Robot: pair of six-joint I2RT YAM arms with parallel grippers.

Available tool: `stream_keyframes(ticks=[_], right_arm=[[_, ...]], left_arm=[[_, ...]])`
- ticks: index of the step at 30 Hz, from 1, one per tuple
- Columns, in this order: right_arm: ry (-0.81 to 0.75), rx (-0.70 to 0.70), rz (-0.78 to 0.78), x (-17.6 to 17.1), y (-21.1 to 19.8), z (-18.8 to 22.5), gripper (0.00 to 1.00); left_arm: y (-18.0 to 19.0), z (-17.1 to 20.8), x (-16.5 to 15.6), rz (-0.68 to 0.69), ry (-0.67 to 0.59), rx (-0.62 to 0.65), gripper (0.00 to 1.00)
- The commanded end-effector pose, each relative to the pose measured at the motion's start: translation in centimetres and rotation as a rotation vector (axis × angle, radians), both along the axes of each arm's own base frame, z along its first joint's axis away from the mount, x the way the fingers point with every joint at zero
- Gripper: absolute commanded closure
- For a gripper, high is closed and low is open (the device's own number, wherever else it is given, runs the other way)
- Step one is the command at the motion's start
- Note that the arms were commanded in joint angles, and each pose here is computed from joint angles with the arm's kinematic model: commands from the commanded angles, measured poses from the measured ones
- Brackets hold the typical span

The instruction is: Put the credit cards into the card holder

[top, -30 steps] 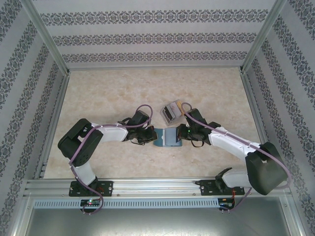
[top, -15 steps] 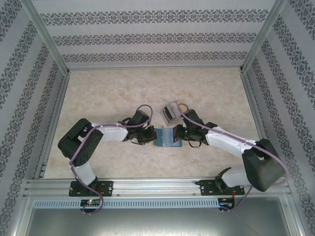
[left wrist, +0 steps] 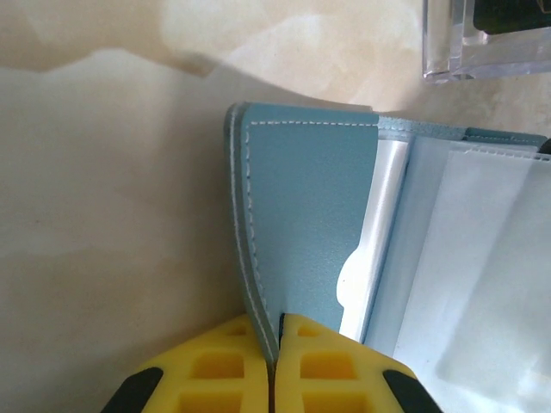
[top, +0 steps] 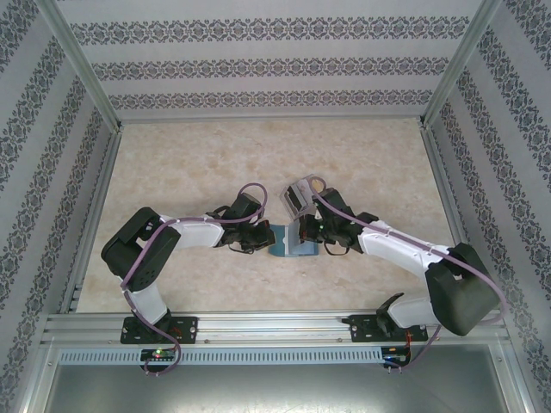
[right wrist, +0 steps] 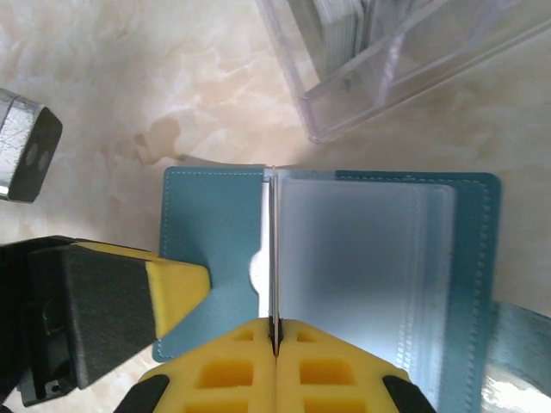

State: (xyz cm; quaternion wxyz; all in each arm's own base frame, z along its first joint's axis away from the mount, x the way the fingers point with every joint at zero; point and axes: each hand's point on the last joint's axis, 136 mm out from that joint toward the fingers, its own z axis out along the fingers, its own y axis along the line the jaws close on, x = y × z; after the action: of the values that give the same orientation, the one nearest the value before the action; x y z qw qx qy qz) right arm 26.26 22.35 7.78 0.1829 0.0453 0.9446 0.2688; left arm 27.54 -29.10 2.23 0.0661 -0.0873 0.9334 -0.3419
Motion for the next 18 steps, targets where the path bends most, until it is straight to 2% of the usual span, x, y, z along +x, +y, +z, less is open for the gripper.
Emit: stream_keyframes(ticks=[1, 10, 12, 14, 18], right_arm=[[-0.002, 0.066, 0.023, 0.5, 2.2, 0.7, 1.00], [0.059, 0.062, -0.004, 0.3, 2.1, -2.4, 1.00], [0.066, 0.065, -0.005, 0.2, 2.2, -2.6, 1.00], [0.059, 0.085, -0.002, 0.3, 2.5, -2.4, 1.00], [0.046, 0.139, 0.012, 0.5, 3.3, -1.0, 1.00]], left_arm=[[0.1, -0.1, 0.1, -0.011, 0.003, -0.005, 0.91], [1.1, 1.1, 0.1, 0.000, -0.047, 0.027, 0.70], [1.3, 1.2, 0.1, 0.001, -0.055, 0.035, 0.68], [1.5, 1.0, -0.1, 0.003, -0.049, 0.048, 0.69], [1.5, 0.5, 0.0, 0.004, -0.039, 0.058, 0.89]])
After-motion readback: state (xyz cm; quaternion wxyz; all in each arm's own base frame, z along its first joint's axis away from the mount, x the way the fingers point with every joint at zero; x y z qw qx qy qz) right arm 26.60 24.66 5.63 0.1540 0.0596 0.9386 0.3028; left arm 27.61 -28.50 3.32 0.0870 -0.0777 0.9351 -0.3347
